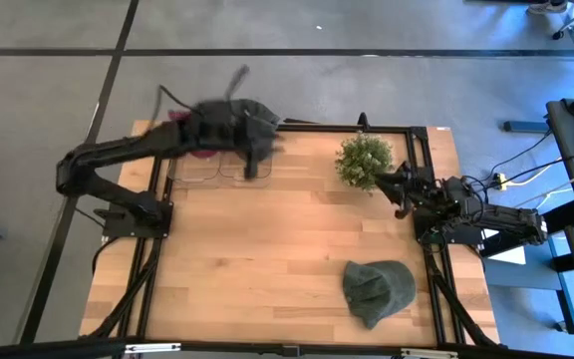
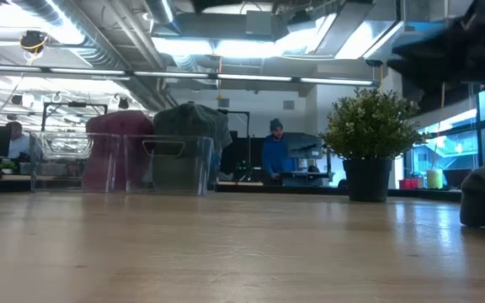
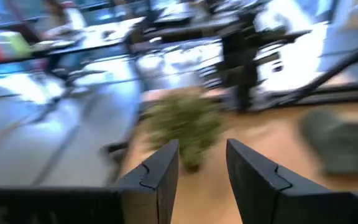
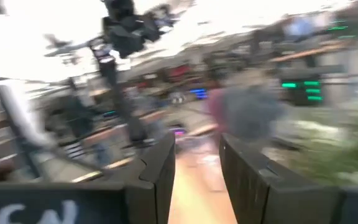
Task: Pick & Place hat
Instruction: Put the black cap into the right transparent bin
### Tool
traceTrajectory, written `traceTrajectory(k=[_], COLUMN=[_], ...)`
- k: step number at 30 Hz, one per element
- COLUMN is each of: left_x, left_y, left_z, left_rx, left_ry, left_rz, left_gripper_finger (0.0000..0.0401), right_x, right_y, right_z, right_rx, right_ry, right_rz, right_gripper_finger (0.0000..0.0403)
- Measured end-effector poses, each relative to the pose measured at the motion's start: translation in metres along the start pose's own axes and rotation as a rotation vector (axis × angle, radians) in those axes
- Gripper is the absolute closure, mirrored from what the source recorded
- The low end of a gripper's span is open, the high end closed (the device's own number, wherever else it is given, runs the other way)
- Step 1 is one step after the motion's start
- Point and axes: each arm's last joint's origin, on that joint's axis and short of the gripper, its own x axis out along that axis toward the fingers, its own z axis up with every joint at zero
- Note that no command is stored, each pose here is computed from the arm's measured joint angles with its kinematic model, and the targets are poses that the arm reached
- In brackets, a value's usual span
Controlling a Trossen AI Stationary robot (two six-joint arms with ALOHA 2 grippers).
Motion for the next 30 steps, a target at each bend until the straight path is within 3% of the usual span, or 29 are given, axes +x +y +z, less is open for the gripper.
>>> traceTrajectory(k=[8, 16, 24, 30], left_x=[0.069, 0.120, 0.118, 0.094], left_y=[-0.098, -0.144, -0.162, -0.171], left_z=[-0.016, -0.049, -0.058, -0.055], left_rx=[-0.138, -0.298, -0.344, -0.319], left_ry=[-0.133, -0.166, -0.065, 0.063], left_rz=[-0.226, -0.194, -0.232, -0.199], left_gripper_finger=[0.0273, 0.0274, 0.0274, 0.0274], right_x=[0.010, 0.041, 0.065, 0.080], right_y=[0.019, 0.038, 0.076, 0.110], right_z=[0.032, 0.049, 0.060, 0.038], right_rx=[-0.054, -0.087, -0.135, -0.165], right_ry=[0.056, 0.379, 0.759, 0.986], right_rz=[0.246, 0.408, 0.551, 0.541], right_gripper_finger=[0.0276, 0.0276, 0.0276, 0.0276])
